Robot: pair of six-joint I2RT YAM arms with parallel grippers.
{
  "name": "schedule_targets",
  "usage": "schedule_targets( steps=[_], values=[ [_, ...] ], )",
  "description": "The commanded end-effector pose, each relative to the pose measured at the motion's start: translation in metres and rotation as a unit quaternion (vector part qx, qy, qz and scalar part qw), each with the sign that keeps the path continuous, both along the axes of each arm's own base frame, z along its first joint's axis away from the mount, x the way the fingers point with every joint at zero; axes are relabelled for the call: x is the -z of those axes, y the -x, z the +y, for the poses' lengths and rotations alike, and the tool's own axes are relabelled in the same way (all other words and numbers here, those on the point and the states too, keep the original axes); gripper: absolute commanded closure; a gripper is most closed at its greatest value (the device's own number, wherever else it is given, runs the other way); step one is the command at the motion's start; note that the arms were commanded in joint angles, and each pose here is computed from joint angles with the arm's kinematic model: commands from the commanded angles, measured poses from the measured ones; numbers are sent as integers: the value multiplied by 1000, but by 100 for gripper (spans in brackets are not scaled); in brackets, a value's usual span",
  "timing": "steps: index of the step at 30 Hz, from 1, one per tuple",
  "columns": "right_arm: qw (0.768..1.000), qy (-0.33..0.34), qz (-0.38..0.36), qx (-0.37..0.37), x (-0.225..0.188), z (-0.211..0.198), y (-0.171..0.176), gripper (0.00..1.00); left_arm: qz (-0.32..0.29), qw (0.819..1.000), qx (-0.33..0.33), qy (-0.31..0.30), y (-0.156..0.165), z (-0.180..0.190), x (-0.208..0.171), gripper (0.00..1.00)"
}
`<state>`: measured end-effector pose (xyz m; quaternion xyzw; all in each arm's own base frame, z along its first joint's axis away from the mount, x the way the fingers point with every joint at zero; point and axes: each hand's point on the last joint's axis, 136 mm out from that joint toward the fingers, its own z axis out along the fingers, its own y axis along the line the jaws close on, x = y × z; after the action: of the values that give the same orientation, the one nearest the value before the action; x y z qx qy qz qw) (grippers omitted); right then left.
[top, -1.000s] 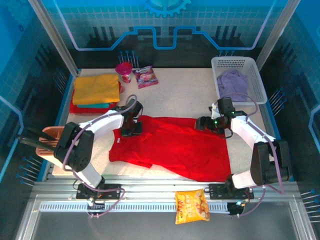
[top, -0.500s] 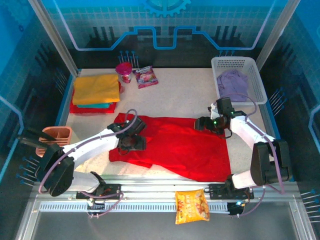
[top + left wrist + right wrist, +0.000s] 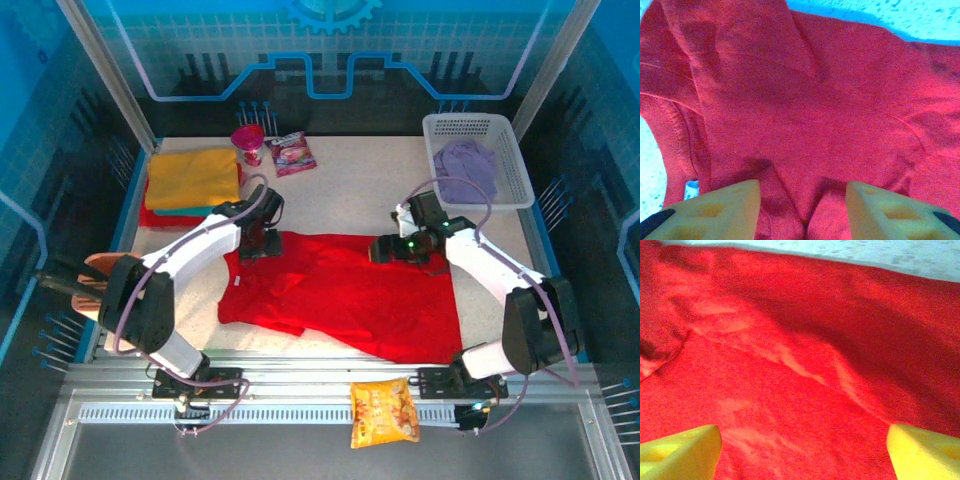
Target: Fold and stack the t-shirts
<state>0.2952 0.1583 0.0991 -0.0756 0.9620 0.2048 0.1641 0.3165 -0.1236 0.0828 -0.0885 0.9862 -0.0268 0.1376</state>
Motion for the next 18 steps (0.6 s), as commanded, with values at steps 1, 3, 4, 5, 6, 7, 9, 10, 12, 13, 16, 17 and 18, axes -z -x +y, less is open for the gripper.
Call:
schedule_targets(
  steps=[1,3,4,5,6,7,9,10,12,13,16,17,18],
  values=[
    [999,4,-9,-54,-6,28,4,14,58,998,10,-26,23,12,13,54],
    [996,-11,-16,-89,-10,52,7,14,63,998,-1,-18,32,13,18,55],
    [995,-5,-18,-101,-10,61,7,14,68,998,-6,-12,37,13,20,54],
    [994,5,-17,-110,-7,68,8,14,73,997,-13,-10,42,15,21,54],
    [993,10,-17,-117,-6,73,7,14,75,997,-17,-8,46,16,22,54],
    [992,15,-13,-122,-3,78,7,14,77,997,-22,-8,50,17,24,54],
    [992,17,-6,-128,3,85,8,15,74,997,-29,-6,53,20,24,53],
    [991,18,-5,-130,4,87,9,15,73,997,-34,-3,54,21,25,53],
    [991,22,-4,-131,7,88,10,15,70,997,-39,6,53,20,25,53],
    [991,25,-5,-130,8,87,10,16,69,997,-42,9,52,19,26,53],
    [992,30,-6,-125,8,83,12,15,68,996,-48,23,48,15,30,53],
    [992,31,-8,-124,8,82,12,15,69,996,-51,29,47,13,32,53],
    [992,32,-7,-124,8,82,13,15,70,996,-53,34,46,11,34,54]
  ],
)
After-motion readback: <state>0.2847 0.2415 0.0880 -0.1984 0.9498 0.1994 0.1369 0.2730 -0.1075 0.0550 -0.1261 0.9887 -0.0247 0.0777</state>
